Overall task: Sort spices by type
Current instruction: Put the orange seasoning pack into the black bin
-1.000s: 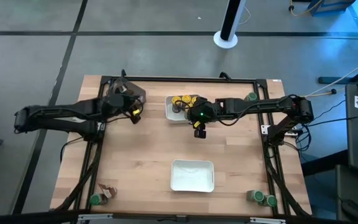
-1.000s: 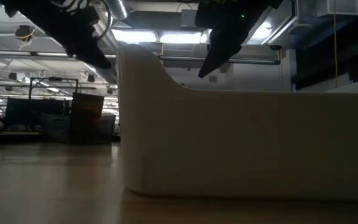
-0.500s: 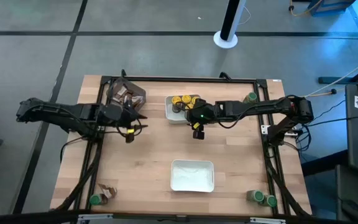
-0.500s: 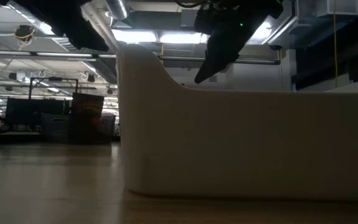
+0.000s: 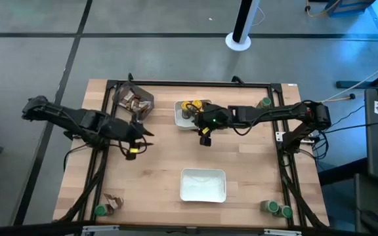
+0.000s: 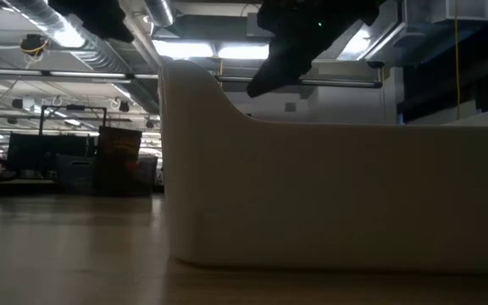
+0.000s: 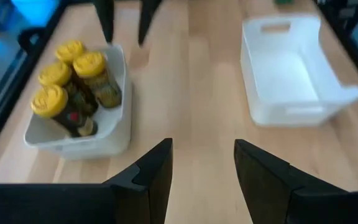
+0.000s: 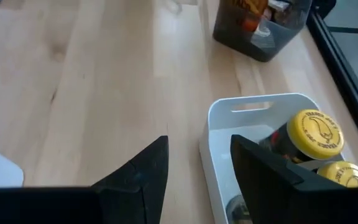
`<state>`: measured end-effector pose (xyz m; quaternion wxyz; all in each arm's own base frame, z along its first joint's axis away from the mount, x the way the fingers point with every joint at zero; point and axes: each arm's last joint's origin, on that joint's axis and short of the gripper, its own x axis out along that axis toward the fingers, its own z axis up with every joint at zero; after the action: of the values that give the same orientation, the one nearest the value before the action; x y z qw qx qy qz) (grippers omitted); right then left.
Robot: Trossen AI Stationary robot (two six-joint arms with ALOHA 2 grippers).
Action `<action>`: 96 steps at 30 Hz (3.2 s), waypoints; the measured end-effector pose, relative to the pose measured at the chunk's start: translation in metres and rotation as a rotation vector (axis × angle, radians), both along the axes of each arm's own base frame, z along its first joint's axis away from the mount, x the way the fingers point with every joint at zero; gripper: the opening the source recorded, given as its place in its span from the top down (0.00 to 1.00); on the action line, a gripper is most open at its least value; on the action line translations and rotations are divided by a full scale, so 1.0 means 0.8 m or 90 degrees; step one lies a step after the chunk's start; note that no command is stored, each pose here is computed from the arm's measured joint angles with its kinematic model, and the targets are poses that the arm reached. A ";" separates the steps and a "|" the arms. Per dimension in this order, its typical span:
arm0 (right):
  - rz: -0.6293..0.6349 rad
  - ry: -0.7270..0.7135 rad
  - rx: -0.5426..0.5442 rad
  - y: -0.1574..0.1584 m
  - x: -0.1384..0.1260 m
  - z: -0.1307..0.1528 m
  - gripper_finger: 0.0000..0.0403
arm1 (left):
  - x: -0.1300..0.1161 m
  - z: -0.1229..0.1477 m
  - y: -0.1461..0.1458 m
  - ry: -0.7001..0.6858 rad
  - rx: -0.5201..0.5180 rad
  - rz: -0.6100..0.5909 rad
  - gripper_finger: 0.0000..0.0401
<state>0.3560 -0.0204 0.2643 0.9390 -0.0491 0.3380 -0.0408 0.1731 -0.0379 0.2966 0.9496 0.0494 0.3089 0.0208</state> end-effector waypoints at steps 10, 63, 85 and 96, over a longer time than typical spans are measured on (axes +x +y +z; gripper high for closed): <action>0.012 -0.005 0.051 0.002 0.000 0.000 0.57 | 0.022 0.020 -0.045 0.115 0.009 -0.051 0.61; -0.001 -0.035 0.074 0.017 0.004 0.005 0.57 | -0.065 -0.050 -0.240 0.492 -0.198 -0.137 0.61; -0.002 -0.035 0.074 0.017 0.004 0.005 0.57 | -0.057 -0.069 -0.247 0.511 -0.120 -0.191 0.98; -0.002 -0.035 0.074 0.017 0.004 0.005 0.57 | -0.033 -0.056 -0.226 0.517 -0.207 -0.051 1.00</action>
<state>0.3590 -0.0071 0.2680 0.9491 0.0073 0.3141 -0.0236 0.1468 -0.2186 0.2519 0.7467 -0.0845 0.6542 -0.0858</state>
